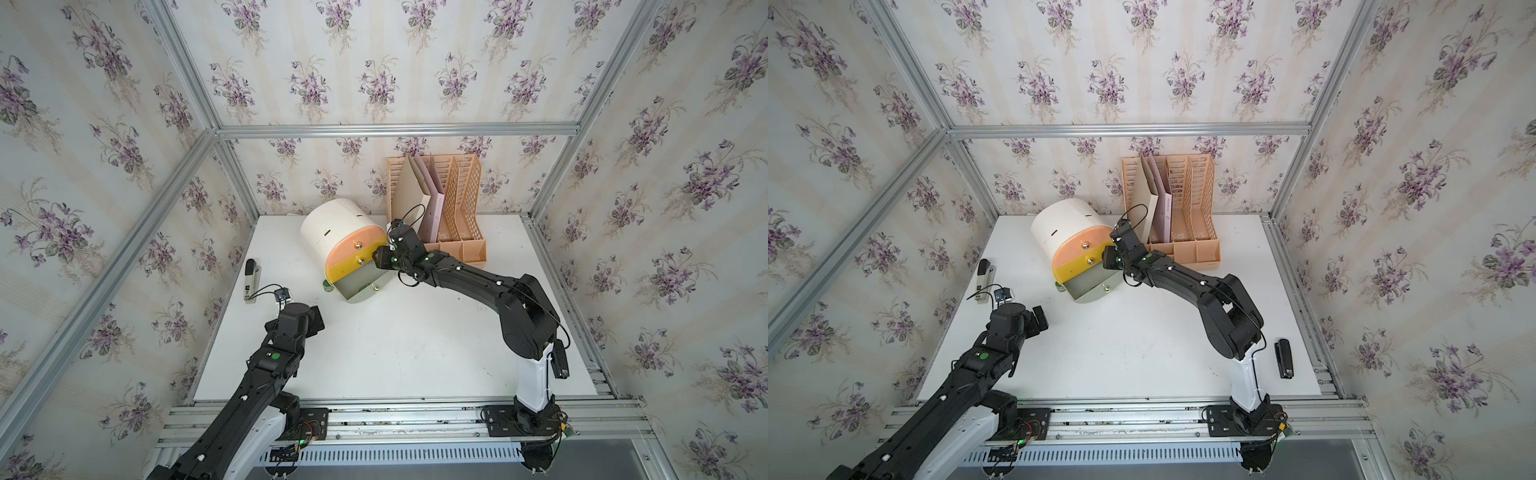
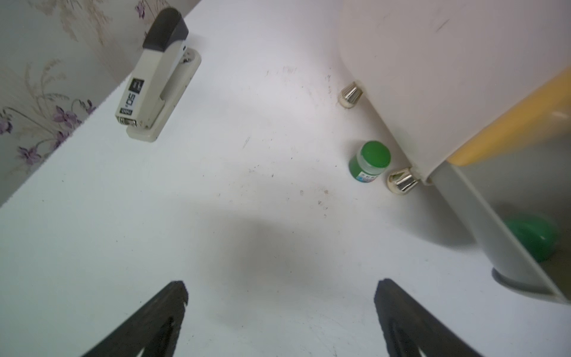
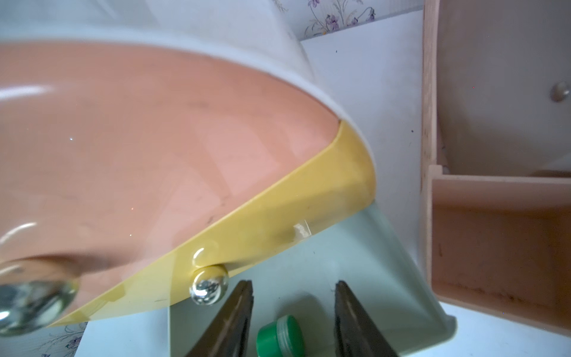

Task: Put the paint cans in the drawer according to color
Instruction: Place the paint can in the storage box, then pick up the paint can at the center of the board.

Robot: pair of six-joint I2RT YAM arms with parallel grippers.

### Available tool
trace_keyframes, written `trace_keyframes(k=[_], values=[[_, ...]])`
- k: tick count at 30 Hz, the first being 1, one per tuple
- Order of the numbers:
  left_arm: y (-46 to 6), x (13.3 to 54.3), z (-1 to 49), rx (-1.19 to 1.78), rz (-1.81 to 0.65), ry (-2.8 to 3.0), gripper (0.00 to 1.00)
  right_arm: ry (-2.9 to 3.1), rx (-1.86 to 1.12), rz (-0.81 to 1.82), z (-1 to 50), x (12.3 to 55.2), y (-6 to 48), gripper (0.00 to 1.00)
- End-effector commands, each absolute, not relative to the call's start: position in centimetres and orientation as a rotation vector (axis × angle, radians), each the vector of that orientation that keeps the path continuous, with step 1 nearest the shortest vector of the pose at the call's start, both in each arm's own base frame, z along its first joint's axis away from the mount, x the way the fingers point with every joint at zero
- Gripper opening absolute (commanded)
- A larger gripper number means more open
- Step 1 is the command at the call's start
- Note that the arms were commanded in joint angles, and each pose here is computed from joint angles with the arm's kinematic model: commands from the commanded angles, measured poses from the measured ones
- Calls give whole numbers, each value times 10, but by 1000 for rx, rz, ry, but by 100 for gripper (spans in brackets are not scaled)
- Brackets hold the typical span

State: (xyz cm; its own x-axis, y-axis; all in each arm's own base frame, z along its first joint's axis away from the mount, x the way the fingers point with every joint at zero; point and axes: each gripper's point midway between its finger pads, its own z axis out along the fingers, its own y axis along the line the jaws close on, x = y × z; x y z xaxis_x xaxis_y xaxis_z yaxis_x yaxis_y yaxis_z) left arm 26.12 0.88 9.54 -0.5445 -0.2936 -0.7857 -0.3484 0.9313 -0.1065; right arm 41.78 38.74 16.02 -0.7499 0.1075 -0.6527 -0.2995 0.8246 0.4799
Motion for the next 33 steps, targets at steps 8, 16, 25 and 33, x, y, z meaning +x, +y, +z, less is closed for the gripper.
trace_keyframes(k=[8,16,25,33], values=[[-15,303,84,-558,-314,2200,91,2259,-140,768,193,409,377,47],[-28,330,72,-556,-450,2293,80,2190,-162,830,226,404,379,46],[-38,361,52,-557,-527,2345,72,2148,-189,879,246,411,392,46],[-41,383,44,-544,-542,2354,72,2148,-199,880,245,423,402,46]])
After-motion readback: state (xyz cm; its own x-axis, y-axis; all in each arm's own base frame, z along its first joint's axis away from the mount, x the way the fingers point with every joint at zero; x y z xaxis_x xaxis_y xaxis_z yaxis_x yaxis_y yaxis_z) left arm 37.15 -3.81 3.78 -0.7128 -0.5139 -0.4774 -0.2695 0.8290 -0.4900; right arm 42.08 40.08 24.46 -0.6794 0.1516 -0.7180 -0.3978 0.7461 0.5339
